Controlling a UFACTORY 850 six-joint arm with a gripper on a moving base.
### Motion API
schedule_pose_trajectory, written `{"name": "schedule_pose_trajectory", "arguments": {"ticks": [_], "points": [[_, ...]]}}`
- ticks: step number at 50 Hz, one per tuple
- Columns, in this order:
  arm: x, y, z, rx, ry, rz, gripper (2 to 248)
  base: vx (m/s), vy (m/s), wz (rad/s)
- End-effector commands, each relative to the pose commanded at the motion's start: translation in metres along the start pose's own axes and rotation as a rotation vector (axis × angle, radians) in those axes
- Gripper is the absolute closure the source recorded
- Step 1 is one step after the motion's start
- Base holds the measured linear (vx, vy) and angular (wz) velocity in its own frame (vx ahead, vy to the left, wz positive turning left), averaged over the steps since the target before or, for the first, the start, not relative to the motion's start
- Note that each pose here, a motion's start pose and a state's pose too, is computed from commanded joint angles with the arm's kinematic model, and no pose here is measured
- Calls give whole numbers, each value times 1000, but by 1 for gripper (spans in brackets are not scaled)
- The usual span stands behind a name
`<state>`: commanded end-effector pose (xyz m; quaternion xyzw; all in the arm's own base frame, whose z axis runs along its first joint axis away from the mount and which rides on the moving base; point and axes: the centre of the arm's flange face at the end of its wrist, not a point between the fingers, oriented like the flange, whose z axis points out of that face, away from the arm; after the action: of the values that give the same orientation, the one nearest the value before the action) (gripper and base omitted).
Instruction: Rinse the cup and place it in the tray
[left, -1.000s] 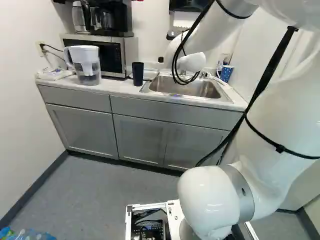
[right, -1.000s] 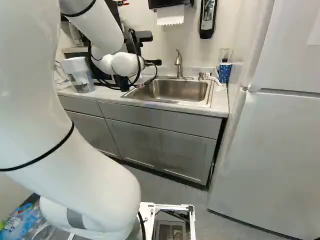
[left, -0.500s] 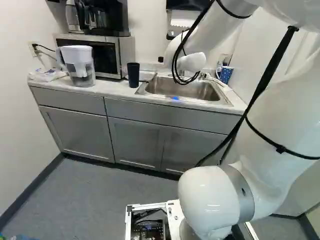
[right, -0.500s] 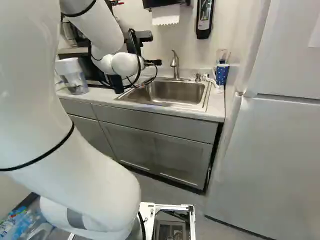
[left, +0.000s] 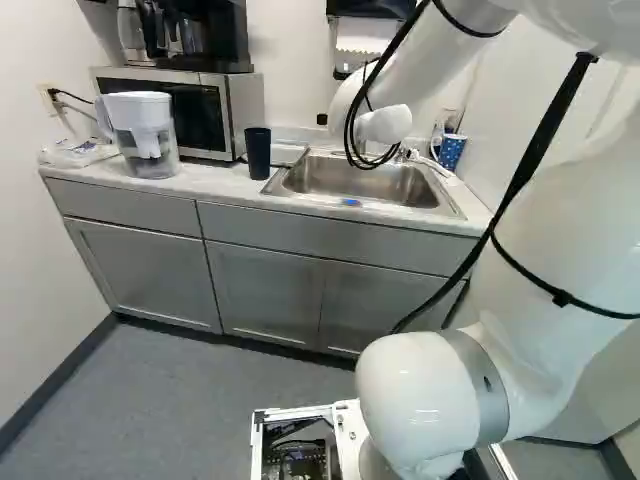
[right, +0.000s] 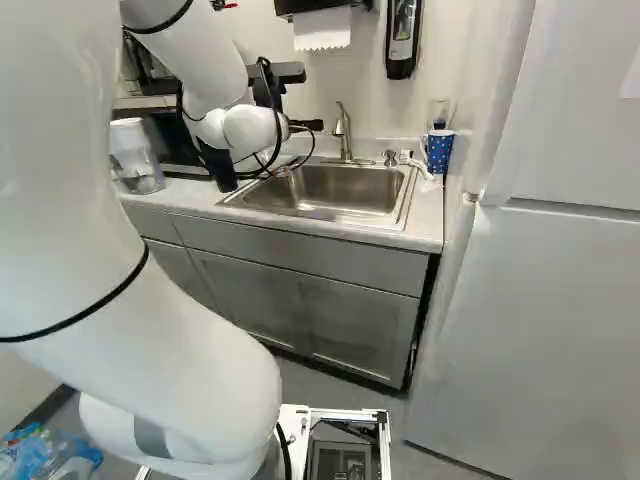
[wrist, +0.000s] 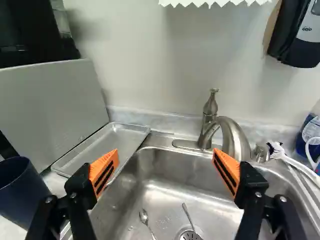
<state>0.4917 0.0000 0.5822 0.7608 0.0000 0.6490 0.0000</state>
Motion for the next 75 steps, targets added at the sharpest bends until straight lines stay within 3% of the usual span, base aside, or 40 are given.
{"name": "schedule_pose_trajectory", "arguments": {"ticks": [41, 75], "points": [[1, 0, 0, 0, 1, 0, 3, 4, 1, 0], [36, 0, 7, 0, 56, 0, 3, 0, 0, 0]]}}
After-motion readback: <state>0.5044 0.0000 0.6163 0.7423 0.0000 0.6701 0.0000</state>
